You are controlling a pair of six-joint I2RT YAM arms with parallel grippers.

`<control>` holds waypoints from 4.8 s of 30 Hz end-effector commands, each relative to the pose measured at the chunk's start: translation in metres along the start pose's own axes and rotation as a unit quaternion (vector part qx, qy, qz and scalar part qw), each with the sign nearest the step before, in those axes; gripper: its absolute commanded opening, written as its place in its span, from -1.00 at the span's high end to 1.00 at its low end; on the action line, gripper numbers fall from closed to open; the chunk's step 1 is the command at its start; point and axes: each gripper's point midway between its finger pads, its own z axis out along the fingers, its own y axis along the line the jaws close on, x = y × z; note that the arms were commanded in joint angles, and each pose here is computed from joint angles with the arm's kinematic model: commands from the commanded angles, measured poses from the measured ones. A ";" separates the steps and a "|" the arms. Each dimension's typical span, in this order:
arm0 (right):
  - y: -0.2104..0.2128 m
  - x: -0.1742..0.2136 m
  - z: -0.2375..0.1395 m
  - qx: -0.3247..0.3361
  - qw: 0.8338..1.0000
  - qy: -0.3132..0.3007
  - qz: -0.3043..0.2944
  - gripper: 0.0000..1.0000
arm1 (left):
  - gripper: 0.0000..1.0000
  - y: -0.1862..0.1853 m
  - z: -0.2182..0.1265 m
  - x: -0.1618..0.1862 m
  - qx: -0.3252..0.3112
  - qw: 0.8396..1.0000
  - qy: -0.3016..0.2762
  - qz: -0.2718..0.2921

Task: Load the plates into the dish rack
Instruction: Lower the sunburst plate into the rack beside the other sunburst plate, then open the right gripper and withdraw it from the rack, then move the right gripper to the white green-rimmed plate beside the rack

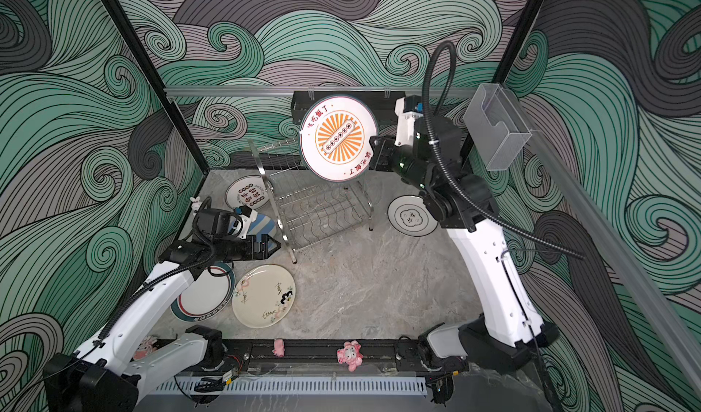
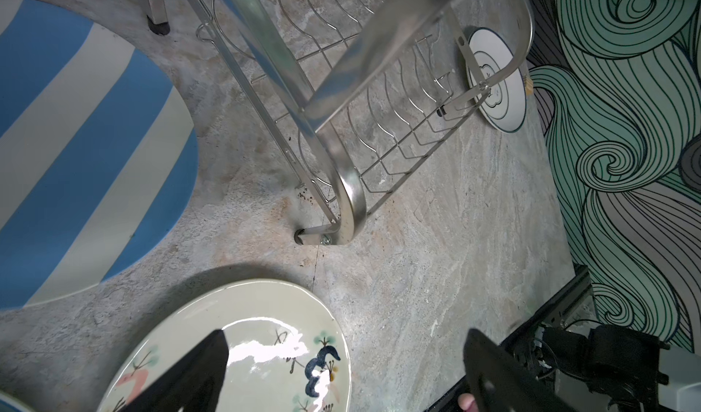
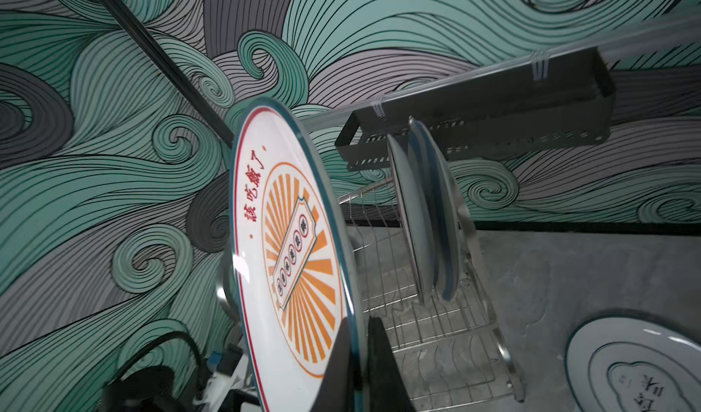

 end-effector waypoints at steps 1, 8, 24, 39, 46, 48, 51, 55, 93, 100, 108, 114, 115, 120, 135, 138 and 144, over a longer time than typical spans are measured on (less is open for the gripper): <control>-0.009 -0.022 0.012 0.098 0.992 -0.049 -0.059 1.00 | -0.97 -0.005 -0.003 -0.004 0.017 1.000 -0.011 0.007; 0.013 -0.039 0.039 0.221 0.955 -0.107 -0.168 1.00 | -0.97 -0.007 -0.003 -0.002 0.025 1.000 -0.010 0.007; 0.015 -0.019 0.086 0.341 0.897 -0.103 -0.263 1.00 | -0.97 -0.013 -0.001 -0.001 0.046 0.999 -0.010 0.011; 0.009 0.006 0.114 0.342 0.898 -0.075 -0.266 1.00 | -0.97 -0.015 -0.001 0.000 0.052 0.998 -0.009 0.016; 0.000 0.018 0.121 0.339 0.903 -0.059 -0.256 1.00 | -0.97 -0.015 -0.001 -0.001 0.053 0.998 -0.010 0.016; -0.003 0.022 0.124 0.337 0.905 -0.055 -0.253 1.00 | -0.97 -0.015 -0.001 0.000 0.052 0.998 -0.010 0.017; -0.004 0.028 0.126 0.334 0.907 -0.048 -0.252 1.00 | -0.97 -0.015 -0.001 -0.001 0.052 0.998 -0.011 0.017; -0.003 0.031 0.127 0.330 0.910 -0.045 -0.249 1.00 | -0.97 -0.015 -0.001 -0.001 0.052 0.998 -0.011 0.017; -0.009 0.047 0.112 0.312 0.911 -0.024 -0.268 0.03 | -0.97 -0.015 -0.002 0.000 0.051 0.998 -0.012 0.020; 0.012 0.036 0.103 0.255 0.931 -0.029 -0.258 -0.20 | -0.97 -0.014 -0.001 -0.001 0.049 0.999 -0.012 0.019; 0.035 0.015 0.070 0.175 0.956 -0.046 -0.231 -0.57 | -0.97 -0.012 -0.003 -0.003 0.041 0.999 -0.017 0.022; 0.036 0.003 0.035 0.140 0.964 -0.059 -0.216 -0.67 | -0.97 -0.010 -0.003 -0.003 0.035 0.999 -0.017 0.023; 0.035 0.002 0.027 0.135 0.966 -0.060 -0.212 -0.69 | -0.97 -0.010 -0.003 -0.003 0.034 0.999 -0.018 0.023; 0.015 0.013 -0.003 0.138 0.967 -0.063 -0.202 -0.80 | -0.97 -0.009 -0.006 -0.004 0.029 0.999 -0.022 0.026; -0.128 0.175 -0.067 0.230 0.965 0.081 -0.095 -0.88 | -0.97 -0.011 -0.003 -0.002 0.038 0.999 -0.018 0.022; -0.149 0.228 -0.057 0.222 0.962 0.152 -0.045 -0.89 | -0.97 -0.009 -0.003 -0.002 0.034 0.999 -0.018 0.021; -0.183 0.286 -0.033 0.239 0.942 0.234 -0.020 -0.98 | -0.97 -0.011 -0.008 -0.006 0.032 0.999 -0.031 0.025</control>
